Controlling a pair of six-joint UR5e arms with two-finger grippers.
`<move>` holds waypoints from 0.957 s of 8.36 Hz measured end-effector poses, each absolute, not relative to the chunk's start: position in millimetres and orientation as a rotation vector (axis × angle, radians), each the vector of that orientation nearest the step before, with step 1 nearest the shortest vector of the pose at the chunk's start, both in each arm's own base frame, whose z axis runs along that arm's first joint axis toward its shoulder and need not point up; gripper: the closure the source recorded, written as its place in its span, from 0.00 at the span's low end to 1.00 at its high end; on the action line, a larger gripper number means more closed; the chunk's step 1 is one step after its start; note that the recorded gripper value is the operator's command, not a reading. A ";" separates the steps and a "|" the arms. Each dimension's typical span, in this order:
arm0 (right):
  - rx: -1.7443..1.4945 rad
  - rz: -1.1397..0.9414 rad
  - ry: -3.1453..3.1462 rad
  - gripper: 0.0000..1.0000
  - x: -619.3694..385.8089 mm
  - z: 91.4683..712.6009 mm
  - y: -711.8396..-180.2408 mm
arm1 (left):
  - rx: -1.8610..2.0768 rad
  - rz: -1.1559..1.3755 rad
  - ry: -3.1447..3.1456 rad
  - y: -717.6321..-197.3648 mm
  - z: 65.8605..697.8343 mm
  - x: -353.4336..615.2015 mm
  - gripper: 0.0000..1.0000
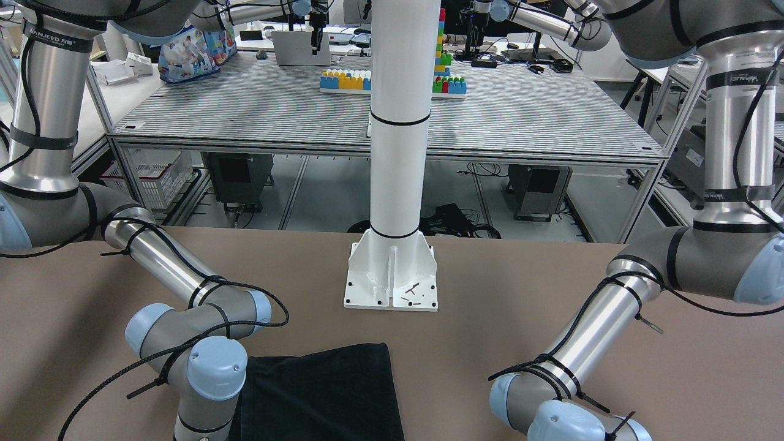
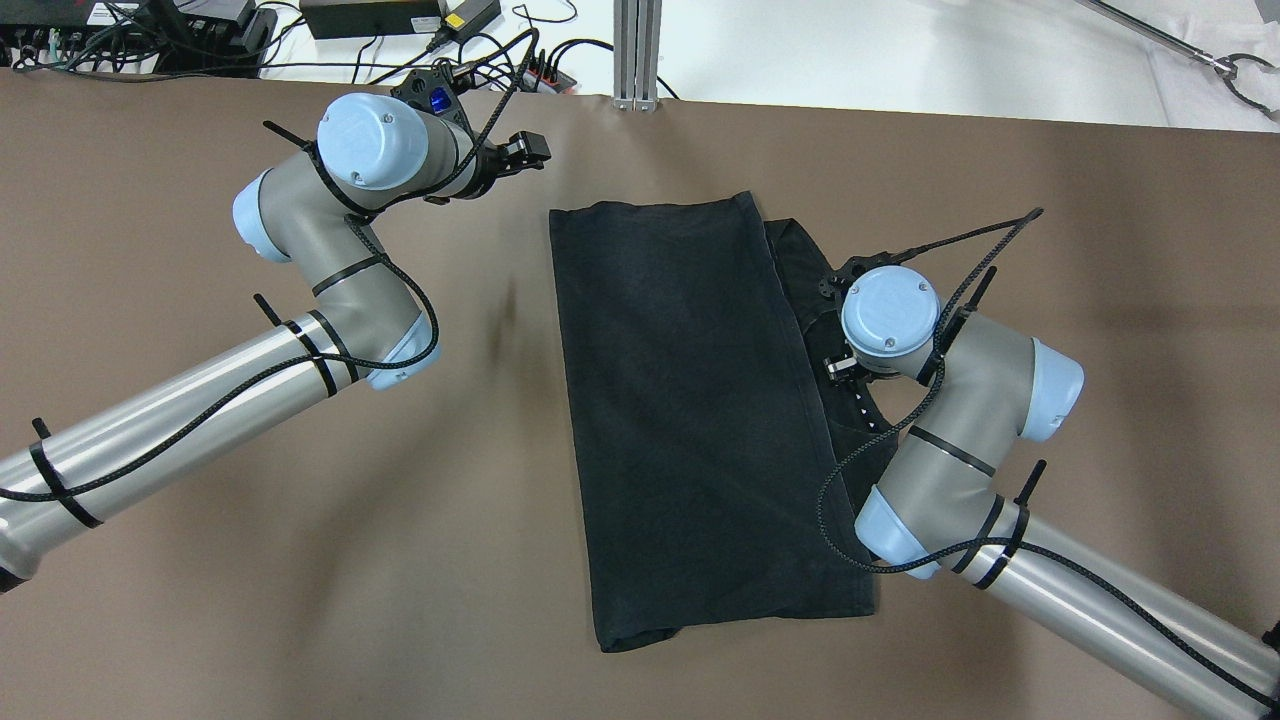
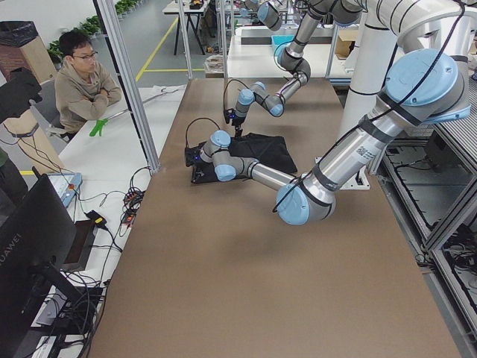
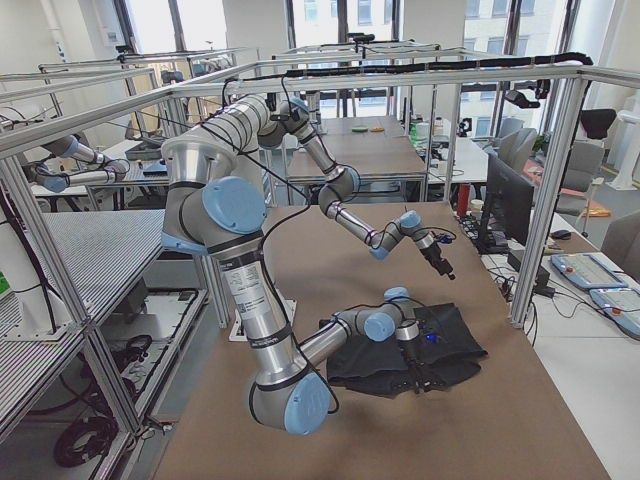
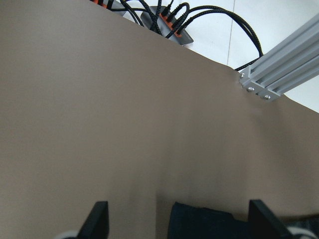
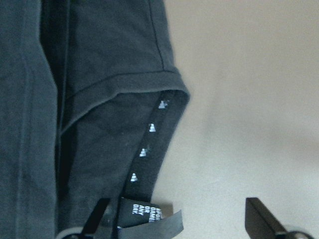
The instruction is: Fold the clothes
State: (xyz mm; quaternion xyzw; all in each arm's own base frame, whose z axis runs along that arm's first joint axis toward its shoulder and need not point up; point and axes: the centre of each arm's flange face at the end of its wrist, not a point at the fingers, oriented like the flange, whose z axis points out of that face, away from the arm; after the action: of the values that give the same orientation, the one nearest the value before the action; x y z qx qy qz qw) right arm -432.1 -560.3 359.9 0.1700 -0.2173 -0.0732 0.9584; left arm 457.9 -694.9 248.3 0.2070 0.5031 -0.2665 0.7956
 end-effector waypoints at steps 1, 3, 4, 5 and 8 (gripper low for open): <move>0.333 -0.093 -0.481 0.06 -434.4 345.4 -555.8 | 0.448 -0.572 1.086 -693.7 245.9 456.8 0.00; 0.255 0.187 -0.605 0.06 -455.5 318.0 -518.7 | 0.449 -0.574 1.092 -692.1 243.2 456.0 0.00; 0.189 0.351 -0.671 0.05 -472.2 307.1 -487.6 | 0.448 -0.574 1.094 -691.6 242.9 456.2 0.00; 0.130 0.466 -0.710 0.06 -479.4 304.9 -459.2 | 0.446 -0.574 1.094 -691.1 243.5 456.9 0.00; 0.010 0.683 -0.826 0.20 -436.7 349.8 -382.4 | 0.451 -0.580 1.090 -691.0 244.5 457.4 0.00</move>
State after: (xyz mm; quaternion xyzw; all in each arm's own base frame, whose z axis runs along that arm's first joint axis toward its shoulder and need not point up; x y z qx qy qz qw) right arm -436.7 -382.4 349.8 0.0046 -0.3935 0.3254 0.8598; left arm 457.4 -691.0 244.5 0.2095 0.5067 -0.2696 0.7916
